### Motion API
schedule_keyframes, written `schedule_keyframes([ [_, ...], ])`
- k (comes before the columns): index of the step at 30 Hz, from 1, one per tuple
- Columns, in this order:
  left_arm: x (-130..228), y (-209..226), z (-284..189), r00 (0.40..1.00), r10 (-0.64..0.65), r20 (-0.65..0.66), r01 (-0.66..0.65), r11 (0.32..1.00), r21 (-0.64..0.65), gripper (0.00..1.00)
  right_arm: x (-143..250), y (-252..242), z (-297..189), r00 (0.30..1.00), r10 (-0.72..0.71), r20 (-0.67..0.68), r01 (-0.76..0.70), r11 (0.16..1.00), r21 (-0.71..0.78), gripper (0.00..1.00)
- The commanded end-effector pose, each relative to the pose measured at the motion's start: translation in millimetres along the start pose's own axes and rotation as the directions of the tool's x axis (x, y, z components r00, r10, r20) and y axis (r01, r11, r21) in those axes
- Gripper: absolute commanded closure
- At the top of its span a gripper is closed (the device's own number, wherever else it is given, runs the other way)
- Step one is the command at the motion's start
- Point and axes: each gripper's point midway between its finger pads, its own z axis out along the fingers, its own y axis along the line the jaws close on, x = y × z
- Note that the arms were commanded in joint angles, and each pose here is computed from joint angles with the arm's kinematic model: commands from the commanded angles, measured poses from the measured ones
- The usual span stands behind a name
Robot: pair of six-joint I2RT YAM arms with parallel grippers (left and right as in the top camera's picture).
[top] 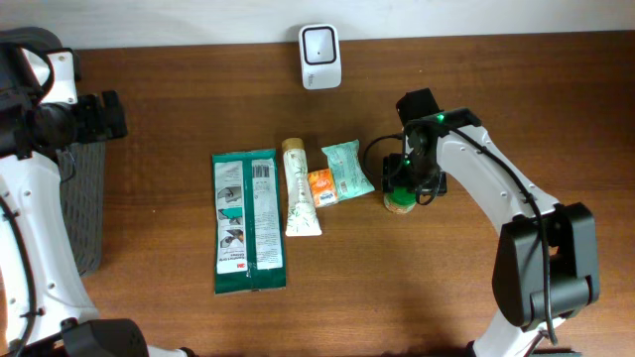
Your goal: Scan the item barcode
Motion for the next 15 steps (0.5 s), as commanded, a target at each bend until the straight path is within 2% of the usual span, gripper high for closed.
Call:
schedule_keyframes([
  [1,-4,0,-8,1.000,0.014,0.022,-0.014,1.000,-0.004,0.01,-11,1,-13,0.997,-0.064,0.031,0.064,0.998,0.007,0.30],
  [3,-4,0,-8,1.000,0.014,0.022,-0.014,1.000,-0.005,0.01,-18,4,-29,0.985,-0.166,0.046,0.166,0.986,0.007,0.38],
  [5,-4,0,-8,1.000,0.014,0.022,-0.014,1.000,-0.005,0.01,-12,9,-38,0.867,-0.497,0.027,0.498,0.867,-0.010,0.35],
  [8,-4,0,-8,1.000,0.014,0.022,-0.014,1.000,-0.005,0.01,-9,-1,-37,0.729,-0.685,-0.012,0.685,0.728,0.027,0.35],
  [9,-4,0,-8,1.000,0.014,0.022,-0.014,1.000,-0.004,0.01,-13,0,-36,0.645,-0.764,-0.005,0.764,0.645,0.035,0.37],
  [12,-4,0,-8,1.000,0.014,0.022,-0.014,1.000,-0.005,0.01,-13,9,-35,0.524,-0.851,0.030,0.851,0.525,0.002,0.38],
  [13,-4,0,-8,1.000,0.014,0.022,-0.014,1.000,-0.004,0.01,-10,17,-35,0.435,-0.898,0.064,0.900,0.434,-0.031,0.38],
  [15,-4,0,-8,1.000,0.014,0.022,-0.014,1.000,-0.004,0.01,-7,22,-31,0.330,-0.940,0.085,0.944,0.326,-0.059,0.38],
])
